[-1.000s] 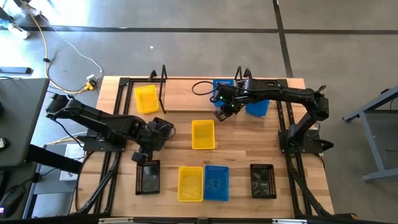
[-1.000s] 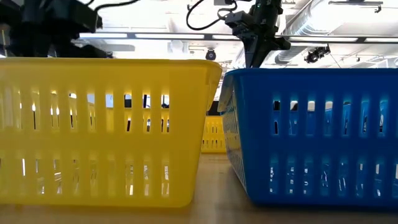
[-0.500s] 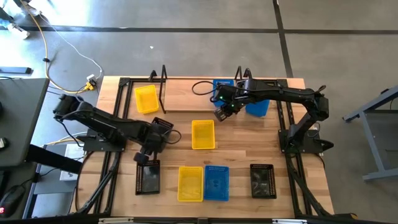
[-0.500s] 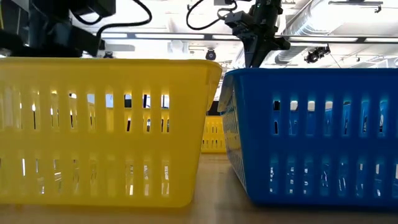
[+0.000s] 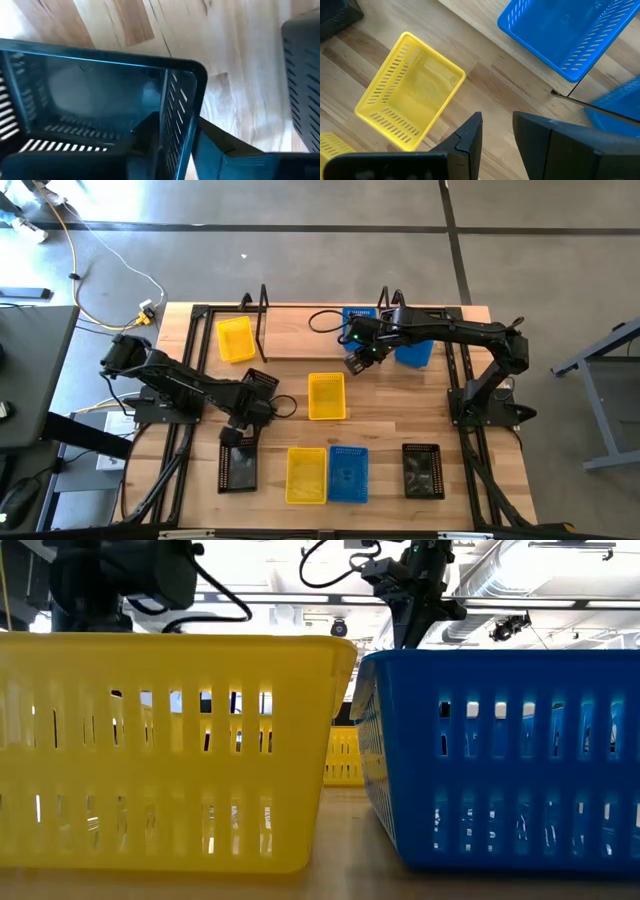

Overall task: Stack baskets on shelf by color
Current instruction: Put the top left black bin on the shelf

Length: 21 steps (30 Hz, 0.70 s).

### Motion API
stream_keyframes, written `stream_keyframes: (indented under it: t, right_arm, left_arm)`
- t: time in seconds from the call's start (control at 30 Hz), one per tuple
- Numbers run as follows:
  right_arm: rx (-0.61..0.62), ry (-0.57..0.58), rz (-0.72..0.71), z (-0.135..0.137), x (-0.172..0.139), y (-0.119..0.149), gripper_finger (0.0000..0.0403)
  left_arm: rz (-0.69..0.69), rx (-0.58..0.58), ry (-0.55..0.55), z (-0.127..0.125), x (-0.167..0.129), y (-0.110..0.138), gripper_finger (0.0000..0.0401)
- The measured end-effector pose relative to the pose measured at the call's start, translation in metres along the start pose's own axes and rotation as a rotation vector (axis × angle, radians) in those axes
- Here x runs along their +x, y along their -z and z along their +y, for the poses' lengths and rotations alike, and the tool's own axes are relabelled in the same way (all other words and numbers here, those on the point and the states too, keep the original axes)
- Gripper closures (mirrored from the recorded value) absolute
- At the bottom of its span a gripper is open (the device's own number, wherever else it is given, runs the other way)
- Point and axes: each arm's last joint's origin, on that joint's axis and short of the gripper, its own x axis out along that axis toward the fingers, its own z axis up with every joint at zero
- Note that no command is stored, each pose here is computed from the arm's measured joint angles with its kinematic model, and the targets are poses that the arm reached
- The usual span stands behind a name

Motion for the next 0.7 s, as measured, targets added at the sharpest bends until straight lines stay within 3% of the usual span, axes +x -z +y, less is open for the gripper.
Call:
stream_keyframes:
  t: [0.23, 0.4, 0.7]
  right_arm:
    - [0.000, 0.000, 0.000, 0.000, 0.000, 0.000, 0.0309]
    - [0.000, 0.000, -0.001, 0.000, 0.000, 0.000, 0.0309]
    - [-0.003, 0.001, -0.003, 0.000, 0.000, 0.000, 0.0309]
  left_arm:
    - [0.008, -0.060, 0.016, 0.000, -0.001, -0.002, 0.0396]
    - [-0.017, -0.113, 0.039, 0.001, -0.019, -0.011, 0.0398]
    - [-0.166, -0.104, 0.035, 0.007, -0.073, -0.036, 0.0400]
